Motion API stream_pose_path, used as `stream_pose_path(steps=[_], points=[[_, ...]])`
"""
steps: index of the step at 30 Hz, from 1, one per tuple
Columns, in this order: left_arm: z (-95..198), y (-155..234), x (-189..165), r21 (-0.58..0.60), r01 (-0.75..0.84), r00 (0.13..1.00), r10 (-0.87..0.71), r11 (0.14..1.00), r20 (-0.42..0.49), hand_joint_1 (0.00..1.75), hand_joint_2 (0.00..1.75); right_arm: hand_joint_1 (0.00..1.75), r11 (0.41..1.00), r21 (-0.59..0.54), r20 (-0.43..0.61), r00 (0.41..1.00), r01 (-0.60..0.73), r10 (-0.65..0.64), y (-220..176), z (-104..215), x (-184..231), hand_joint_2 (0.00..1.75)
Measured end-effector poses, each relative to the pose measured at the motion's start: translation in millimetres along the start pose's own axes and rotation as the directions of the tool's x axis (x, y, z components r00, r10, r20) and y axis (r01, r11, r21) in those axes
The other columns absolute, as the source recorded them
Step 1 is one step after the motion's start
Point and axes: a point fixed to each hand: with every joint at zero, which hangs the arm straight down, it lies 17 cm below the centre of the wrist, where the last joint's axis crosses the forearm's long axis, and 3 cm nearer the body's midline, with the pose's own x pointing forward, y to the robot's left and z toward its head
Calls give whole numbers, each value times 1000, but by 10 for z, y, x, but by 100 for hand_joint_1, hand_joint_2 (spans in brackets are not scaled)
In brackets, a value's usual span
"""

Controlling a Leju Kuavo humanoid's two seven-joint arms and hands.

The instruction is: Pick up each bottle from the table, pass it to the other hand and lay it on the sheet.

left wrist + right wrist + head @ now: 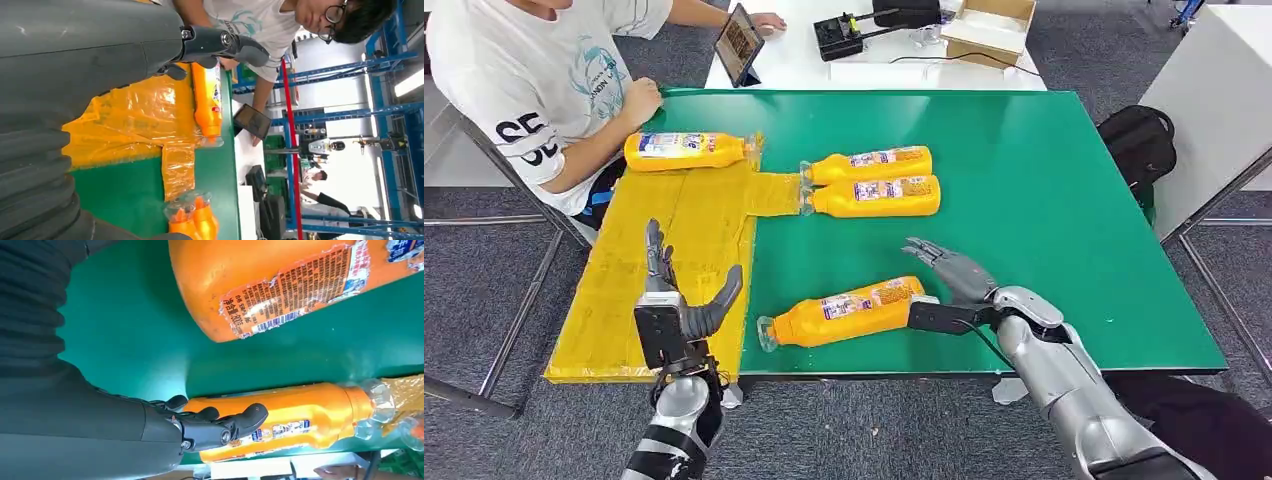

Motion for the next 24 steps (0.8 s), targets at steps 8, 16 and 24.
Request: stream_pose_path(steps=[8, 16, 24], points=[[19, -113, -30, -23, -13, 1000, 12, 1000, -15, 0, 175, 0, 995, 96, 44, 999, 0, -4, 180, -57, 163, 175], [20, -228, -55, -42, -23, 999, 22, 999, -28, 0, 175, 0, 984, 180, 113, 994, -16, -5, 513, -249, 570, 175], [49, -252, -88, -47, -18, 999, 16, 999, -38, 0, 175, 0, 979, 196, 172, 985, -52, 18, 504, -442, 895, 175]])
